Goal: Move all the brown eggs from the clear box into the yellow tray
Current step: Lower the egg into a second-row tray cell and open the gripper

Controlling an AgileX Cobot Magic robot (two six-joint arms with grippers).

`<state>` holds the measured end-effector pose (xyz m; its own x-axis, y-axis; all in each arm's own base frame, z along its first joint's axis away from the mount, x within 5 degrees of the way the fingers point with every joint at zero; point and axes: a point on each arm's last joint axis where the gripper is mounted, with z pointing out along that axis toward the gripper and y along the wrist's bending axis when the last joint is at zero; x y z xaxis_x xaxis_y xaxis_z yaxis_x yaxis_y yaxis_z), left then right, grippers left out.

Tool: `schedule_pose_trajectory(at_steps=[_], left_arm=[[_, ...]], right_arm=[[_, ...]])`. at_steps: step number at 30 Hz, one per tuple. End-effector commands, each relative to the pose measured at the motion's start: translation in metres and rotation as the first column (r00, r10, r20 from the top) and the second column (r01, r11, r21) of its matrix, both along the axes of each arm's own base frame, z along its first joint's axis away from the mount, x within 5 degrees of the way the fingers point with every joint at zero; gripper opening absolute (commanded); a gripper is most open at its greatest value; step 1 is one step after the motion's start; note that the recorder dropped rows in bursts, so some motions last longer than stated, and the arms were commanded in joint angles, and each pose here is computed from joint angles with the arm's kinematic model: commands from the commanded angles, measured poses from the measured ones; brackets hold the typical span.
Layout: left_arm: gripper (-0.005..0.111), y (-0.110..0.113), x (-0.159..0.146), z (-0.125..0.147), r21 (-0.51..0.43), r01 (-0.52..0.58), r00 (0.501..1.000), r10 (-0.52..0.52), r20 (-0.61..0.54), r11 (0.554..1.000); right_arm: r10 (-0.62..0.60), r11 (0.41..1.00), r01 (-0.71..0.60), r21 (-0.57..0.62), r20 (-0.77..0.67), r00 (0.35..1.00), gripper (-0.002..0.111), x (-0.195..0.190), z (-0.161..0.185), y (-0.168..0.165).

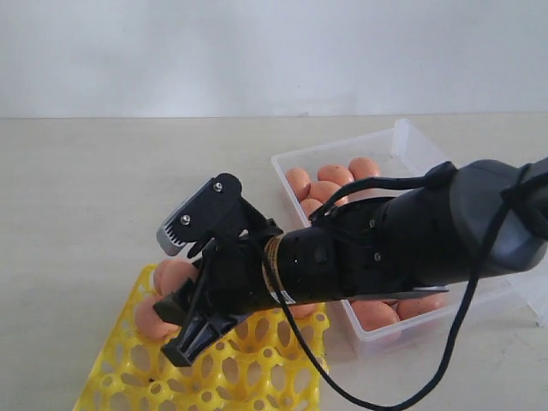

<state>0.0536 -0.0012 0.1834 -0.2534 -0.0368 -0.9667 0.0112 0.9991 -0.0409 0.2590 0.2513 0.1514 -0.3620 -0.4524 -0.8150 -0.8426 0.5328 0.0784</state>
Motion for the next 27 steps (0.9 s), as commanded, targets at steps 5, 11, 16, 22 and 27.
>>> schedule_pose_trajectory(at_steps=[5, 11, 16, 22, 27], left_arm=[[0.004, 0.0, 0.0, -0.0006, 0.004, 0.002, 1.0, -0.002, 0.005, 1.0], [0.004, 0.0, 0.0, -0.0006, 0.004, 0.002, 1.0, -0.002, 0.005, 1.0], [0.004, 0.0, 0.0, -0.0006, 0.004, 0.002, 1.0, -0.002, 0.005, 1.0], [0.004, 0.0, 0.0, -0.0006, 0.004, 0.002, 1.0, -0.002, 0.005, 1.0], [0.004, 0.0, 0.0, -0.0006, 0.004, 0.002, 1.0, -0.002, 0.005, 1.0]], right_arm=[[0.096, 0.995, -0.093, -0.03, 0.137, 0.986, 0.009, -0.0035, 0.0233, -0.001], [0.174, 0.982, -0.162, -0.092, 0.134, 0.976, 0.009, -0.0072, 0.0169, -0.0012], [0.176, 0.982, -0.164, -0.096, 0.135, 0.975, 0.009, -0.0072, 0.0168, -0.0013], [0.176, 0.982, -0.164, -0.096, 0.135, 0.975, 0.009, -0.0072, 0.0168, -0.0013], [0.173, 0.982, -0.16, -0.099, 0.131, 0.976, 0.018, -0.007, 0.0156, -0.0015]])
